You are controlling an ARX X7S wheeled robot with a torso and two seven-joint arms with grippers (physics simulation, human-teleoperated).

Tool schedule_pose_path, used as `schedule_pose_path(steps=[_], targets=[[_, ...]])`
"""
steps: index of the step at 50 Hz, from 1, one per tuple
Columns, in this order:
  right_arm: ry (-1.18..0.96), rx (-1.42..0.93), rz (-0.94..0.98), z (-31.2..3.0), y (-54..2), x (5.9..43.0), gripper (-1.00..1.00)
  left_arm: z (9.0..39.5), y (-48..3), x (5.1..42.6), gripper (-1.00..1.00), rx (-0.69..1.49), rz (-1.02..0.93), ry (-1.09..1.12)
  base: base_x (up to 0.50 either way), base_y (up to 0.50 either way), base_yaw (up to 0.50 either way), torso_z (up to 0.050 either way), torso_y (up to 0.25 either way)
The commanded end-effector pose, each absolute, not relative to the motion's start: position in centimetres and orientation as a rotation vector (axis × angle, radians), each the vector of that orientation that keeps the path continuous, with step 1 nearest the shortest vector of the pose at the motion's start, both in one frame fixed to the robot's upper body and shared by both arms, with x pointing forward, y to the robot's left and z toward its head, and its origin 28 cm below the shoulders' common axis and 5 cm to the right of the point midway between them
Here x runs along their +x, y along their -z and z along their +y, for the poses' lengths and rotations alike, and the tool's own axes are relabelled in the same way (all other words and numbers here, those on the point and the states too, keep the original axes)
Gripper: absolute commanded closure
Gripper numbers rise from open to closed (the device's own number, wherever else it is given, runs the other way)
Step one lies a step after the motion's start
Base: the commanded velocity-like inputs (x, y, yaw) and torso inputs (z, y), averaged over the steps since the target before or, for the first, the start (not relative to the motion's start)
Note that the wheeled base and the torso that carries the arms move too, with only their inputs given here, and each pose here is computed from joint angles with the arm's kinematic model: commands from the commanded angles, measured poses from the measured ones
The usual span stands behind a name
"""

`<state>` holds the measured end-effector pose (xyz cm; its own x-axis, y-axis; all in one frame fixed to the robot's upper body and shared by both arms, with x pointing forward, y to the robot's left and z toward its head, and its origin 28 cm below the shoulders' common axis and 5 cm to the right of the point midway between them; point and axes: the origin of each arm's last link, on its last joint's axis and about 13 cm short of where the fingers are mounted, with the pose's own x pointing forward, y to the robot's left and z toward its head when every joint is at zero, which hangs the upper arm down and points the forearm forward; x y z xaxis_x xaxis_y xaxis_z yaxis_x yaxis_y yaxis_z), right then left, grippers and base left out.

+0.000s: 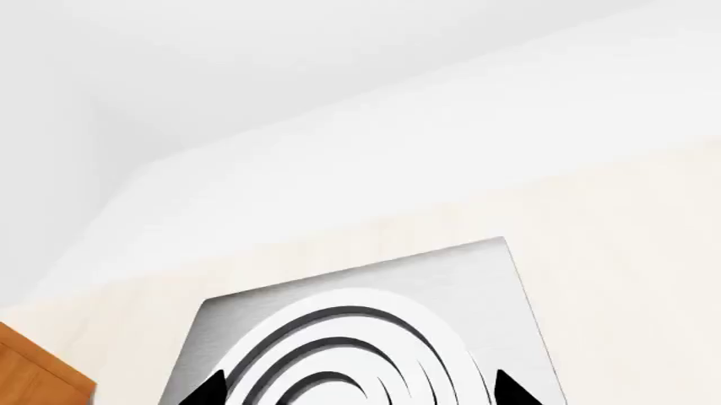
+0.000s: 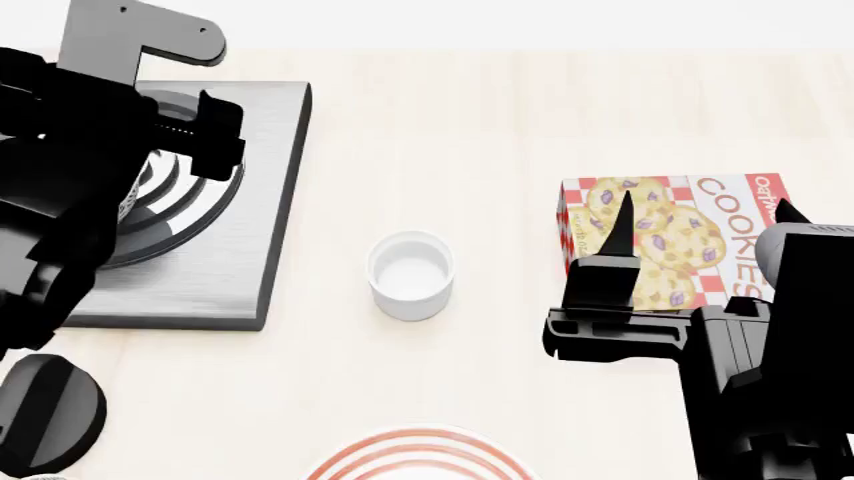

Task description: Pick the akita bowl on the stove and place it on the plate.

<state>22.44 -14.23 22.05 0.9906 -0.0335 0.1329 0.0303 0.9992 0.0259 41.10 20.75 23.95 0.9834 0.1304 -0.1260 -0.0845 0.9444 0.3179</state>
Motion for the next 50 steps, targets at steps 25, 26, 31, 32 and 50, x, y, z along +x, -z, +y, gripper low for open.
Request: schedule_pose_path(steps=[25, 26, 31, 32, 50], targets=[[0.032, 0.024, -0.133, -14.2, -22.2, 22.4, -1.00, 21.5, -21.1, 41.2, -1.00, 0.414, 0.284, -0.196, 0.00, 0.00, 0.00, 0.000, 0.000], [0.032, 0.024, -0.133, -14.2, -22.2, 22.4, -1.00, 21.5, -21.1, 41.1, -1.00, 0.408, 0.289, -0.198, 0.00, 0.00, 0.00, 0.000, 0.000], [0.032, 0.024, -0.133, -14.2, -22.2, 22.4, -1.00, 21.8, -20.9, 41.1, -1.00, 0.409, 0.300, -0.209, 0.00, 0.00, 0.00, 0.000, 0.000], [0.032, 0.024, -0.133, -14.2, -22.2, 22.4, -1.00, 21.8, -20.9, 41.1, -1.00, 0.411, 0.302, -0.211, 0.00, 0.00, 0.00, 0.000, 0.000], [0.032, 0.024, -0.134, -14.2, -22.2, 22.4, -1.00, 22.2, -19.7, 40.9, -1.00, 0.416, 0.335, -0.222, 0.00, 0.00, 0.00, 0.000, 0.000]])
